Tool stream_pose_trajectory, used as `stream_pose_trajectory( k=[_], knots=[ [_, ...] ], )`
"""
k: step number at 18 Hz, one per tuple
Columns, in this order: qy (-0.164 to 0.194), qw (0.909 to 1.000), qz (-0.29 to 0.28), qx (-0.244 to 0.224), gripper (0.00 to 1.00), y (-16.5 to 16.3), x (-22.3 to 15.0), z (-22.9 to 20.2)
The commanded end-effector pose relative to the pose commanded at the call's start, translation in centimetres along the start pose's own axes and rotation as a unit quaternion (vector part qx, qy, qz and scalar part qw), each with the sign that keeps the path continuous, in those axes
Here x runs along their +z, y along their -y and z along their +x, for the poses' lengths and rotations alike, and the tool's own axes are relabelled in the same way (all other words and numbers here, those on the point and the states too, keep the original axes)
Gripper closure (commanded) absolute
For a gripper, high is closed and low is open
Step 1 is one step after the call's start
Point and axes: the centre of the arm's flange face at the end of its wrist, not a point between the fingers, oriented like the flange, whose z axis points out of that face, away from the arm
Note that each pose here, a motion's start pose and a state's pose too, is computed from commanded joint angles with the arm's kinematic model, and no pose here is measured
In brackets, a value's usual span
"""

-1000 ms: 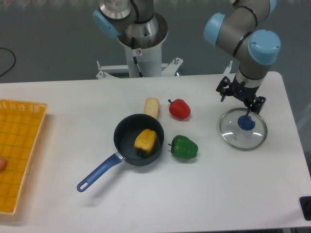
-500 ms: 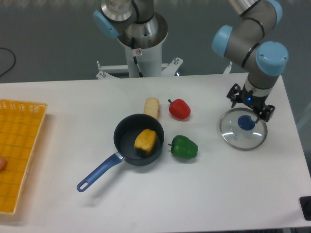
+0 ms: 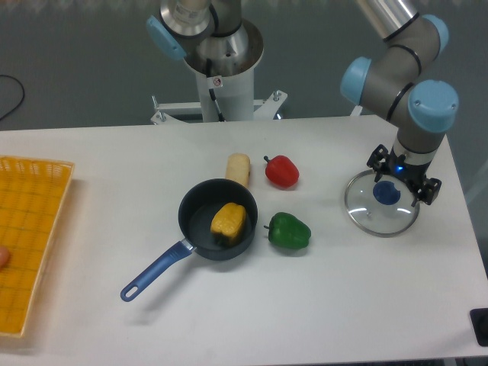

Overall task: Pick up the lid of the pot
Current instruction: 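Lower the gripper and close it on the blue knob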

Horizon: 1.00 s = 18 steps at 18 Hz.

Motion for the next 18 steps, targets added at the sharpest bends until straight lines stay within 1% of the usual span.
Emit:
stream_pose_trajectory(
  k=[1, 14, 15, 16, 17, 18],
  knots=[
    [-0.005, 1.0, -0.001, 0.0, 0.0, 0.0, 0.6, 0.0],
    [-0.016, 0.9999, -0.003, -0.003, 0.0, -0.1, 1.5, 0.6],
    [-0.018, 0.9998, -0.003, -0.003, 0.01, -0.1, 1.7, 0.6],
    [-0.02, 0.9998, -0.007, -0.003, 0.05, -0.2, 1.8, 0.6],
    [-0.019, 0.9997, -0.013, -0.002, 0.11, -0.3, 1.7, 0.6],
    [-0.02, 0.9996, -0.018, -0.001, 0.15, -0.3, 1.8, 0.6]
  ],
)
